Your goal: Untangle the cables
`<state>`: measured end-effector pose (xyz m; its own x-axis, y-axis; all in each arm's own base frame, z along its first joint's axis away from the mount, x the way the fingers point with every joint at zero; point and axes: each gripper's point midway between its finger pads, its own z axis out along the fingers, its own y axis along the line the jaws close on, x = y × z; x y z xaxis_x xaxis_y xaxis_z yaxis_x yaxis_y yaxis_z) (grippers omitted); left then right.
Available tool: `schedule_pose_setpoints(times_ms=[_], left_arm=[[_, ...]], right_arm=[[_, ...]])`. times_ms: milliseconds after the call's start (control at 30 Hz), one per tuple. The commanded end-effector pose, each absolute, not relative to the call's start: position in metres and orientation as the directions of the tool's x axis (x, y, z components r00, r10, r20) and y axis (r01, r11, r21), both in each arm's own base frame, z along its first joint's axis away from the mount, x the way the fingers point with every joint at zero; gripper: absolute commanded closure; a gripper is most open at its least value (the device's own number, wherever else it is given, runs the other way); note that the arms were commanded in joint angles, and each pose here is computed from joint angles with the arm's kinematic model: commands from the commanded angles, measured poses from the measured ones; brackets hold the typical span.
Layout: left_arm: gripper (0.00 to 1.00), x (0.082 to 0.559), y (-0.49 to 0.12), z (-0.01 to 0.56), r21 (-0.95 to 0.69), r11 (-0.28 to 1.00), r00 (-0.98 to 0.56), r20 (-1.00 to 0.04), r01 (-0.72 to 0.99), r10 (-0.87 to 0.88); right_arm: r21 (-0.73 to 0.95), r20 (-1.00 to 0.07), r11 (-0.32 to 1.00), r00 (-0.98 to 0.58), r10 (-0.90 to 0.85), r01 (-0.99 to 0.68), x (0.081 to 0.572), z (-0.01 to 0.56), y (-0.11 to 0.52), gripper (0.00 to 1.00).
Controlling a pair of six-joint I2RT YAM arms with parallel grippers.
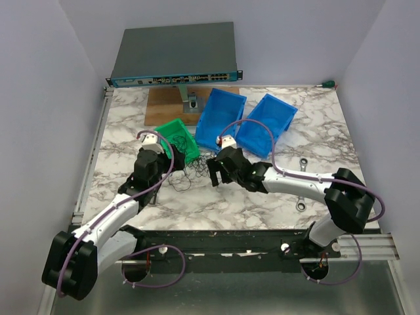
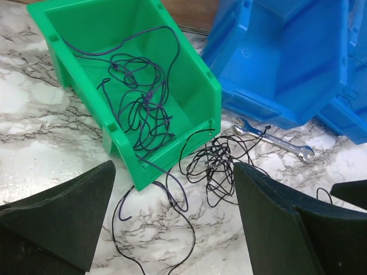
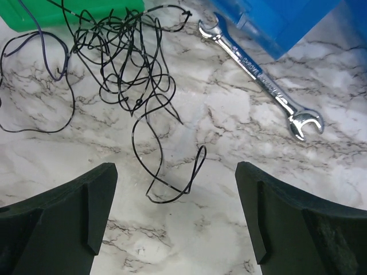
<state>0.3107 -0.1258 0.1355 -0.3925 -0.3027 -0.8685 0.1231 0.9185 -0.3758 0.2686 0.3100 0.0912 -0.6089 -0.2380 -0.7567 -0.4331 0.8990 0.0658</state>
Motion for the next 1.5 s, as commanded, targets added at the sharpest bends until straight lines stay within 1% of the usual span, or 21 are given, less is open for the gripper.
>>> schedule_pose_setpoints(times_ms=[0,67,133,167,233,300,333,533,633,767,867,1100,1300,1400,1467], left_arm=[[0.13,0.313,-0.138,0.153,-0.373,0.907,-0.37,-0.884,0.194,-0.284],[0.13,0.312,-0.138,0.153,-0.371,0.907,-0.367,-0.886,0.199,-0.282],[0.13,0.311,-0.145,0.157,-0.371,0.896,-0.365,-0.891,0.245,-0.269],[0.13,0.31,-0.151,0.159,-0.372,0.887,-0.366,-0.893,0.275,-0.261],[0.13,0.305,-0.167,0.165,-0.37,0.857,-0.361,-0.902,0.36,-0.238],[0.13,0.301,-0.178,0.169,-0.357,0.837,-0.352,-0.911,0.414,-0.214],[0.13,0.299,-0.184,0.17,-0.348,0.828,-0.348,-0.916,0.44,-0.2],[0.13,0.287,-0.214,0.179,-0.305,0.764,-0.318,-0.938,0.568,-0.138],[0.13,0.28,-0.227,0.183,-0.284,0.732,-0.302,-0.947,0.619,-0.111],[0.13,0.271,-0.24,0.188,-0.261,0.691,-0.277,-0.957,0.674,-0.092],[0.12,0.264,-0.245,0.192,-0.253,0.654,-0.256,-0.962,0.713,-0.092],[0.08,0.251,-0.245,0.203,-0.211,0.61,-0.177,-0.977,0.764,-0.117],[0.08,0.249,-0.24,0.206,-0.193,0.618,-0.142,-0.981,0.762,-0.132],[0.08,0.252,-0.236,0.206,-0.195,0.642,-0.141,-0.981,0.741,-0.134],[0.08,0.255,-0.233,0.205,-0.197,0.661,-0.143,-0.98,0.724,-0.135]], right_arm=[[0.18,-0.735,0.884,-0.657,-0.171,-0.432,0.254,0.081,0.321,0.12],[0.216,-0.726,0.873,-0.67,-0.155,-0.437,0.247,0.075,0.322,0.23],[0.248,-0.728,0.859,-0.671,-0.14,-0.448,0.241,0.075,0.322,0.4],[0.267,-0.743,0.849,-0.658,-0.12,-0.457,0.241,0.079,0.324,0.51],[0.27,-0.76,0.847,-0.642,-0.104,-0.457,0.24,0.084,0.319,0.77],[0.262,-0.784,0.856,-0.616,-0.081,-0.446,0.241,0.095,0.309,0.97],[0.258,-0.797,0.861,-0.6,-0.066,-0.438,0.242,0.102,0.304,0.99],[0.259,-0.864,0.857,-0.504,0.0,-0.445,0.238,0.149,0.279,0.99],[0.298,-0.887,0.838,-0.458,0.065,-0.457,0.233,0.181,0.27,0.99],[0.348,-0.905,0.805,-0.396,0.155,-0.481,0.227,0.221,0.262,0.99],[0.354,-0.909,0.798,-0.38,0.17,-0.488,0.223,0.238,0.256,0.99],[0.356,-0.918,0.79,-0.344,0.196,-0.499,0.221,0.268,0.251,0.99],[0.358,-0.921,0.79,-0.326,0.212,-0.498,0.22,0.287,0.245,0.99],[0.346,-0.922,0.83,-0.321,0.215,-0.438,0.226,0.288,0.233,0.99],[0.333,-0.922,0.876,-0.314,0.226,-0.349,0.232,0.285,0.216,0.99]])
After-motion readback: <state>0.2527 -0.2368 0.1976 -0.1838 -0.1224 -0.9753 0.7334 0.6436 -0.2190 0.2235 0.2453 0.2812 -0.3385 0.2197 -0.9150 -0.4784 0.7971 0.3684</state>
